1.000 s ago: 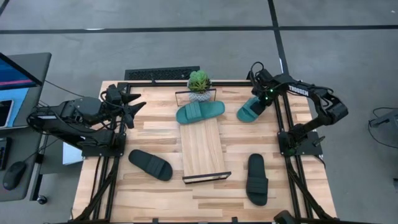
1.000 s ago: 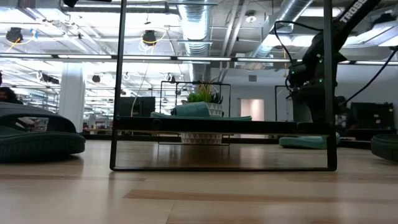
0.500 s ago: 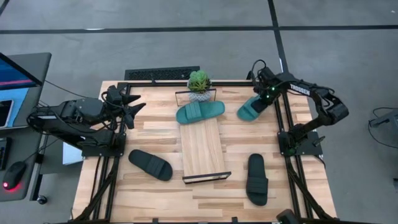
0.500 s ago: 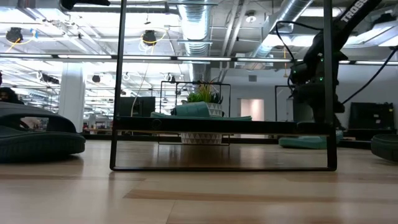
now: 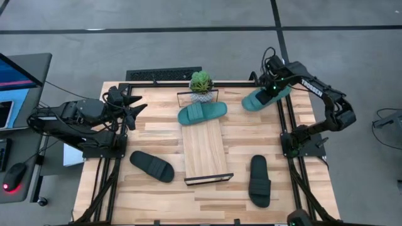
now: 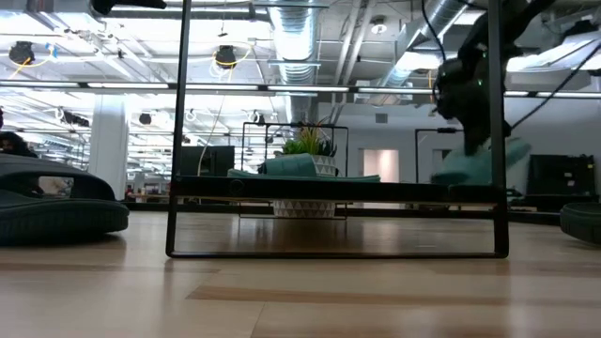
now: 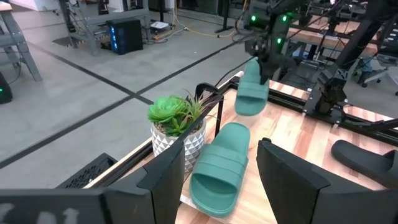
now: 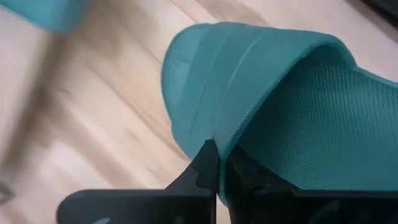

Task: Pick and place slides into the shelf
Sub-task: Put the blue slides on the shelf

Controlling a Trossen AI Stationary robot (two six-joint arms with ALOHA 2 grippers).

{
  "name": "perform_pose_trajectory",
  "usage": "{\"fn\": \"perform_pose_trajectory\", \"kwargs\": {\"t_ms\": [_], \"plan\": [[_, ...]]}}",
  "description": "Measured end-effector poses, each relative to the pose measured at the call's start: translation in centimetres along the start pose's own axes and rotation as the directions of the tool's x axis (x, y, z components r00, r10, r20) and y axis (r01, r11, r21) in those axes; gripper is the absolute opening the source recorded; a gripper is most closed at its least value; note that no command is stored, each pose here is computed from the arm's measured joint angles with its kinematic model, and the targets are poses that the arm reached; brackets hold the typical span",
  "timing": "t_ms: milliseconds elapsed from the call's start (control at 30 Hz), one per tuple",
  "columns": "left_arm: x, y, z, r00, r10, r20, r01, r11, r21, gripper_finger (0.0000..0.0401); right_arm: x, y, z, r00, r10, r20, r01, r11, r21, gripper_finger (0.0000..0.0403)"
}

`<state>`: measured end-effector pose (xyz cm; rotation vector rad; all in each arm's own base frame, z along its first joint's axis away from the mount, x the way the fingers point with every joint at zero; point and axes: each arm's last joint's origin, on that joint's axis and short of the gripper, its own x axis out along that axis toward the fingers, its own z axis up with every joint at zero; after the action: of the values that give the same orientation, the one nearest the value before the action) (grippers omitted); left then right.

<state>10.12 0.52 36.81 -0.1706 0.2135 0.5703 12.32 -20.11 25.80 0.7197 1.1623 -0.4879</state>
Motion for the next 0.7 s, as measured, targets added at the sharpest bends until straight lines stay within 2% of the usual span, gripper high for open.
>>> {"fn": "perform_pose_trajectory", "kwargs": {"t_ms": [200, 333, 533, 700], "plan": [[0.0, 0.0, 0.0, 1.0, 0.0, 0.0, 0.0, 1.0, -0.021, 0.0188, -2.1, 0.3, 0.5, 0.985, 0.145, 0.092, -0.15, 0.988, 0.046, 0.0001], [0.0, 0.0, 0.0, 1.0, 0.0, 0.0, 0.0, 0.999, -0.035, 0.0188, -2.3, 0.6, 0.4, 0.97, 0.224, 0.098, -0.231, 0.97, 0.07, 0.0], [0.0, 0.0, 0.0, 1.0, 0.0, 0.0, 0.0, 0.999, -0.05, 0.0188, -3.3, 1.9, -0.3, 0.965, 0.234, 0.12, -0.238, 0.971, 0.021, 0.0], [0.0, 0.0, 0.0, 1.0, 0.0, 0.0, 0.0, 0.999, -0.049, 0.0188, -4.9, 3.0, -1.3, 0.948, 0.263, 0.182, -0.271, 0.962, 0.023, 0.0]]}}
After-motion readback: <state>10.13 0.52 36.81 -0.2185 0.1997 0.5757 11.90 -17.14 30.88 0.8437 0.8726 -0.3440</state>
